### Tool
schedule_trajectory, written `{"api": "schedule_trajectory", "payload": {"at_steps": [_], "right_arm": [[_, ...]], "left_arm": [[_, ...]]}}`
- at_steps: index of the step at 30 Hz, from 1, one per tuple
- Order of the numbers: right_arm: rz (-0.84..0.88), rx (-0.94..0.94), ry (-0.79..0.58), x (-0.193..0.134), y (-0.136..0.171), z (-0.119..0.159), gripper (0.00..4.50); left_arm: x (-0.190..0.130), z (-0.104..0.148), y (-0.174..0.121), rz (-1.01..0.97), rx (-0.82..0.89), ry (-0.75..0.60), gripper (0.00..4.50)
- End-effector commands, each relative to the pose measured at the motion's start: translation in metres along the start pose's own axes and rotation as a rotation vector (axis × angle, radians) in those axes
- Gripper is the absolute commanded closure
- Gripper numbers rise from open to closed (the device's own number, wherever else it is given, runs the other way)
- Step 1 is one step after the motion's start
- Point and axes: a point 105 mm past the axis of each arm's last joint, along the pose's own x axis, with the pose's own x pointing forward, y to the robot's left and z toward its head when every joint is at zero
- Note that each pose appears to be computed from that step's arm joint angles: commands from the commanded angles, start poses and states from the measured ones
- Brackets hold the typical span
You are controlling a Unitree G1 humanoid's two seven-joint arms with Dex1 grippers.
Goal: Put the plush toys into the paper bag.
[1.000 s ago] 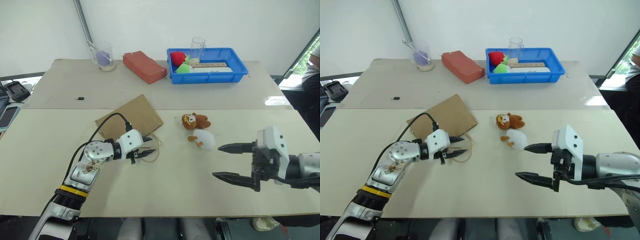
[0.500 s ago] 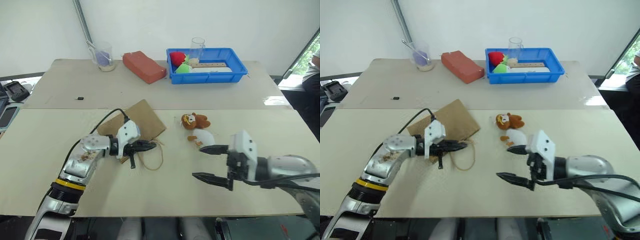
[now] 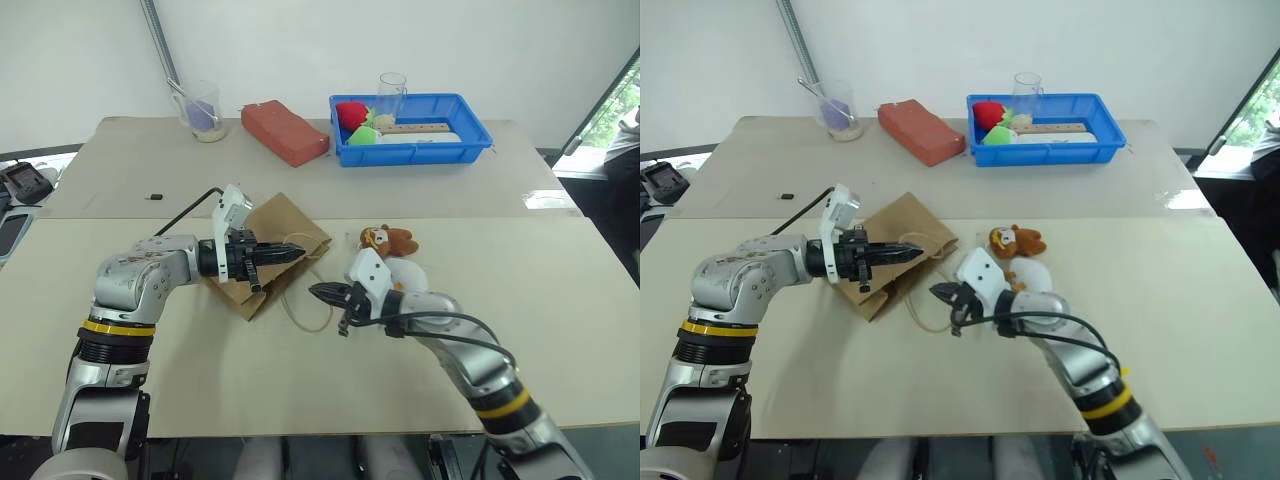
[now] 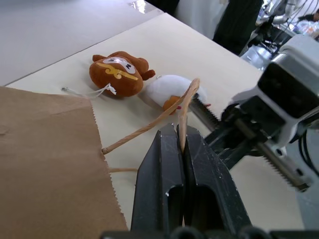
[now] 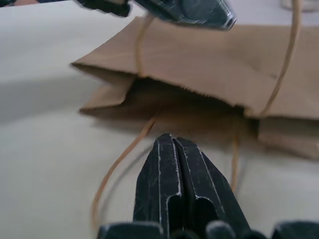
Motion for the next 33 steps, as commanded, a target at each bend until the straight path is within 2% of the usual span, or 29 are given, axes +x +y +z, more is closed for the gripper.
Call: {"api": "schedule_trajectory", "payload": {"at_steps": [1, 8, 16, 23, 30, 33], "right_arm": [[-0.012, -0.082, -0.022, 0.016, -0.004, 0.003, 4.45], [-0.063, -0.108, -0.024, 0.048, -0.011, -0.004, 4.45], [-0.12, -0.071, -0.064, 0.07, -0.012, 0.002, 4.45], [-0.146, -0.052, -0.063, 0.089, -0.009, -0.005, 4.45], [-0.211, 0.027, 0.025, 0.094, -0.015, -0.039, 4.45], [-0.207, 0.043, 0.041, 0.095, -0.01, -0.045, 4.45]], "left_arm": [[-0.004, 0.017, -0.005, 0.001, 0.01, -0.057, 4.5], [-0.003, 0.022, -0.007, 0.011, -0.03, -0.097, 4.5], [-0.002, 0.024, -0.009, 0.017, -0.084, -0.133, 4.5], [-0.001, 0.032, -0.009, 0.018, -0.113, -0.165, 4.5], [-0.017, 0.044, 0.002, 0.093, -0.103, -0.199, 4.5], [-0.031, 0.058, 0.011, 0.16, -0.052, -0.223, 4.5]]}}
